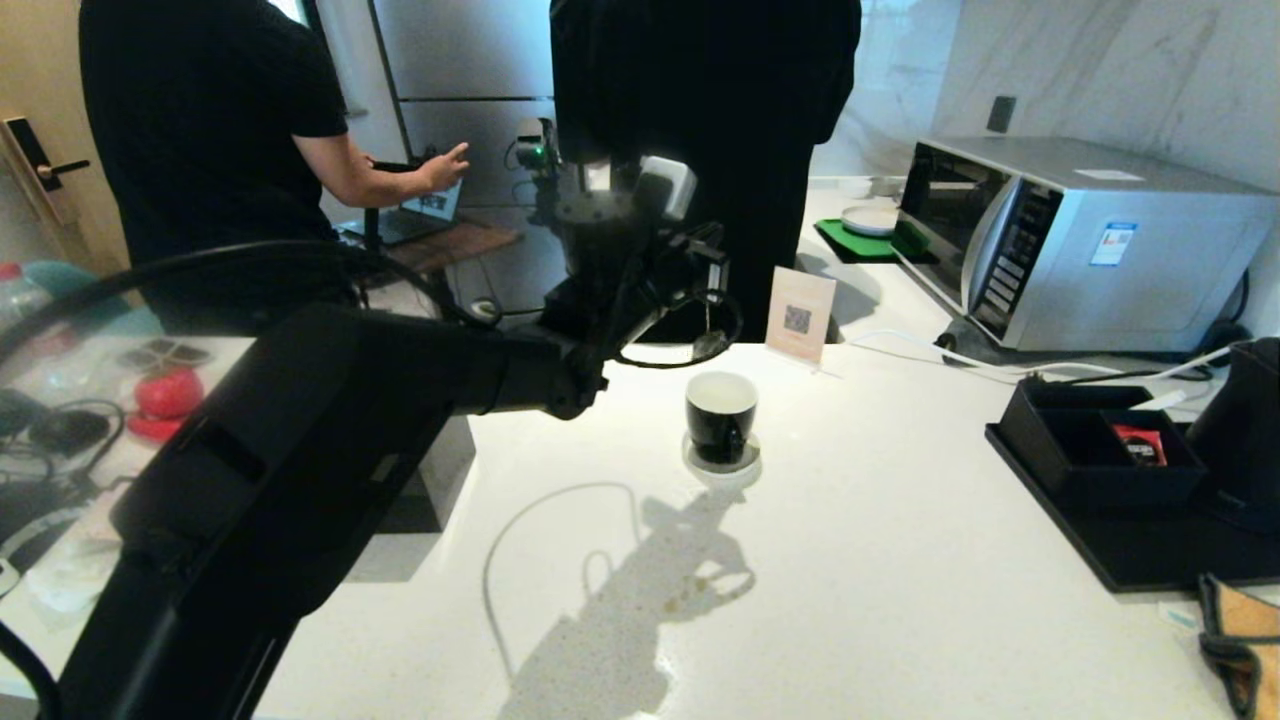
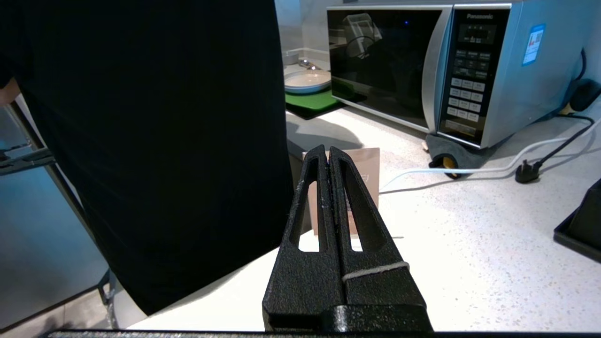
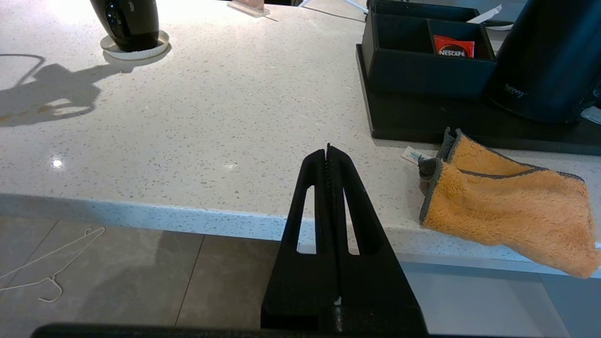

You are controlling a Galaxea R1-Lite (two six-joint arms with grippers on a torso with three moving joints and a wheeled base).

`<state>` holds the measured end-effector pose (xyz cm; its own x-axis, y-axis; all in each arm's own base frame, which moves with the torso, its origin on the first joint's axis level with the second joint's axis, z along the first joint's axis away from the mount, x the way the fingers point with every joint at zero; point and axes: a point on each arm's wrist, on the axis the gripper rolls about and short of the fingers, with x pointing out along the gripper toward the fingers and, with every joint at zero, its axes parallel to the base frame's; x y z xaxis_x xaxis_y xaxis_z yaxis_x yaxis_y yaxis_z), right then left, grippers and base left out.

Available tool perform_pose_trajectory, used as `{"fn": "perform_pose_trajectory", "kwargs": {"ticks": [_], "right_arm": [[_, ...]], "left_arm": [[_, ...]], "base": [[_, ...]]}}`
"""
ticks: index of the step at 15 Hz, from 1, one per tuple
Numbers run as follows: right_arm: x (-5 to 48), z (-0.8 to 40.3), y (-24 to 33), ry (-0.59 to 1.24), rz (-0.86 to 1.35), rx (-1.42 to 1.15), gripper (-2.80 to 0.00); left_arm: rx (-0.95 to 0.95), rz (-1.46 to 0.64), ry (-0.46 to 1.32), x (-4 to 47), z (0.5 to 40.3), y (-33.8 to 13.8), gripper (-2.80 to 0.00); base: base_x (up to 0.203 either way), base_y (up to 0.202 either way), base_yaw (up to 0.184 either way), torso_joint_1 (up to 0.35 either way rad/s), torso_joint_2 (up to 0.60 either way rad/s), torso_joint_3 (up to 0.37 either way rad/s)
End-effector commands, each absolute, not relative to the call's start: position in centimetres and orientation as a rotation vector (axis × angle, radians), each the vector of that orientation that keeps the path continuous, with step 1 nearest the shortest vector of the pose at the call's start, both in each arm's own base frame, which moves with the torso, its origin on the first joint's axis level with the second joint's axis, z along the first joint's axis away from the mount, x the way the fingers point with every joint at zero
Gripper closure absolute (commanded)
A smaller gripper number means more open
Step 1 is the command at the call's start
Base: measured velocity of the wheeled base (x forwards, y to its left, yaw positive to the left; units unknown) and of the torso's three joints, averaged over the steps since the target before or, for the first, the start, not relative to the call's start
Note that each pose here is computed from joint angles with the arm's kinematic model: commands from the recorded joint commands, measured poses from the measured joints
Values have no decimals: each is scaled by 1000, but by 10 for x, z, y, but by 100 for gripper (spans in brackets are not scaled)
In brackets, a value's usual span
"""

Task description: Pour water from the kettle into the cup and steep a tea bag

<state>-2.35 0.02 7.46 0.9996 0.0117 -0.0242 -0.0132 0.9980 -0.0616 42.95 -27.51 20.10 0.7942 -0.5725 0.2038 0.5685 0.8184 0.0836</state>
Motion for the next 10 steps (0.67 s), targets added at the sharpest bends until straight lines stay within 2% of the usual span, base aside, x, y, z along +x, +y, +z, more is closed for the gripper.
{"fn": "perform_pose_trajectory", "kwargs": {"ticks": [1,5,10], "right_arm": [[-24,75,0,24,13,-63,0],[-23,75,0,25,13,-63,0],[-24,75,0,25,13,-63,0]], "left_arm": [[17,-609,-236,430,204,-274,0],[25,-596,-251,423,223,-267,0],[20,-535,-297,421,260,-233,0]], "base": [[0,0,0,0,0,0],[0,0,0,0,0,0],[0,0,0,0,0,0]]}}
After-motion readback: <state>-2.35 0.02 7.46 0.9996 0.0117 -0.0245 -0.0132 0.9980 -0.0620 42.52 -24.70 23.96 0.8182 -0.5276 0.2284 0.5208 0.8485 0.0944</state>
